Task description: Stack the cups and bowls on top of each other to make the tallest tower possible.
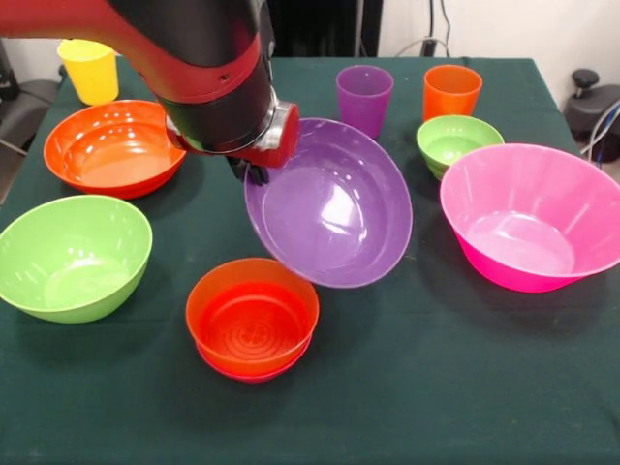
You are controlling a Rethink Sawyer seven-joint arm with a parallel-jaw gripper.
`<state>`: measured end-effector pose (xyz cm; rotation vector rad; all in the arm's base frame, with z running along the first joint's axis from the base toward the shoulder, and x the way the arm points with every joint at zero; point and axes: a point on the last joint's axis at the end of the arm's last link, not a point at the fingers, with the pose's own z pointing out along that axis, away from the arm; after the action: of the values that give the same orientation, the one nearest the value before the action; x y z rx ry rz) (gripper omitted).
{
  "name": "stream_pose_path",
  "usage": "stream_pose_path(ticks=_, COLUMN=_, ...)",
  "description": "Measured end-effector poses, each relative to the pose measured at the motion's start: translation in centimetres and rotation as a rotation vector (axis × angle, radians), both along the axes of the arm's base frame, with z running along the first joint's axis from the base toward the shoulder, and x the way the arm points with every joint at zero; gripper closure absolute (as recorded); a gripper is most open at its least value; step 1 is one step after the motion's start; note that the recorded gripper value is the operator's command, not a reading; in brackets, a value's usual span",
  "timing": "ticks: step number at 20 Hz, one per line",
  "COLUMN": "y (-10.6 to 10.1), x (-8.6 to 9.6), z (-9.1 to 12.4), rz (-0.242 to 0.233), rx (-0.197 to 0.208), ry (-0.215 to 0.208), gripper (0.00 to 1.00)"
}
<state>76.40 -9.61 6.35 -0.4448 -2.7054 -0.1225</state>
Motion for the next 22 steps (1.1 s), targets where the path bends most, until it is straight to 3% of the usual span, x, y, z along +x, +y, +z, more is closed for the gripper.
stream_pose_path(ticks=6, y=-0.3, x=0.8, z=0.0, rz=-0.011, rx=-0.003, ry=-0.008, gripper=1.00)
stream_pose_path(ticks=13, y=-0.1, x=0.7, z=1.0, rz=-0.014, rx=0.016, ry=0.024, gripper=1.00)
stream_pose_path(ticks=22, y=0.0, x=0.8, z=5.2, rz=-0.011, rx=0.032, ry=0.065, gripper=1.00)
